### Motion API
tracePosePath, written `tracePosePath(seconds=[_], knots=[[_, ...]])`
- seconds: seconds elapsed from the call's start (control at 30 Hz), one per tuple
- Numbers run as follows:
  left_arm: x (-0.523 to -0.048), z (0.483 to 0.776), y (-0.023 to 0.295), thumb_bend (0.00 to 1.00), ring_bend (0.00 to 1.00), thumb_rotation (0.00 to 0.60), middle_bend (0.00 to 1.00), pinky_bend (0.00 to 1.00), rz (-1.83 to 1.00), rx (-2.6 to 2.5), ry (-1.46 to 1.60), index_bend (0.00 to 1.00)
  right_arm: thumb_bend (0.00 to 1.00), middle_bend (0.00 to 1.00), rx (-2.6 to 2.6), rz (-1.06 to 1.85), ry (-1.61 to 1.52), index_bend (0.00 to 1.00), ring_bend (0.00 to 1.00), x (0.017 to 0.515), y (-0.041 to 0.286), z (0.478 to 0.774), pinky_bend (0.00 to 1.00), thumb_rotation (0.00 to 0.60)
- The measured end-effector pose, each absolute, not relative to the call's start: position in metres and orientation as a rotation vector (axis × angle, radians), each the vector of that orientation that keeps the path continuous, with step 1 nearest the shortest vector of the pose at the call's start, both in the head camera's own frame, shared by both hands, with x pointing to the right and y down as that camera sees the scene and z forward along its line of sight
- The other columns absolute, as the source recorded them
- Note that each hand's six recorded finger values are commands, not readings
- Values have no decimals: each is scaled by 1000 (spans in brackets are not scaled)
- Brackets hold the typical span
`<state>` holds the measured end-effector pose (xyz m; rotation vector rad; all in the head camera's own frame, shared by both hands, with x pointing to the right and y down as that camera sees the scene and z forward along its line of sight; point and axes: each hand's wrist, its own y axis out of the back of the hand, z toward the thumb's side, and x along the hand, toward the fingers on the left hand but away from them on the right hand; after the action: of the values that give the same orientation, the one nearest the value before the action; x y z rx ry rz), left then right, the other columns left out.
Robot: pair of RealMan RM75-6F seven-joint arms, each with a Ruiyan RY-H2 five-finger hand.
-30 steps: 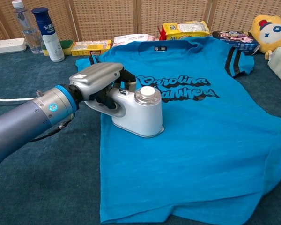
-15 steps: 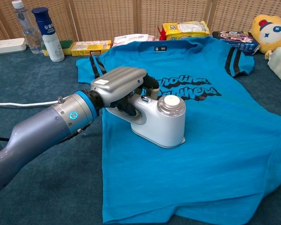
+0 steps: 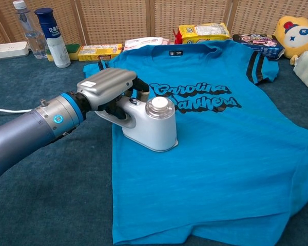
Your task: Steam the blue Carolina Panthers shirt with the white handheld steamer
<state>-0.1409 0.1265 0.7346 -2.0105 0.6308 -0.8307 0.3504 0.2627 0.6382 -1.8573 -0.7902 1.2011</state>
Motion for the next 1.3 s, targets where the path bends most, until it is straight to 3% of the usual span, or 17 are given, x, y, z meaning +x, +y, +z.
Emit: tracePosePath(seconds=[0.27,0.87,1.3], knots=[[-144,731,126,424,675,600,764,758,-809,-2017,635,667,596,670,-1858,1202,-787,681,711,349,263,639,805,600],[-90,719,166,421,675,600,764,758,-660,-2132,578,668,596,672,-1856,1216,-796,683,714,355,265,638,807,600],[-93,715,171,421,675,600,764,758,-619,-2106,556,668,596,675,-1859,1214,-797,686,719,354,265,639,809,600]])
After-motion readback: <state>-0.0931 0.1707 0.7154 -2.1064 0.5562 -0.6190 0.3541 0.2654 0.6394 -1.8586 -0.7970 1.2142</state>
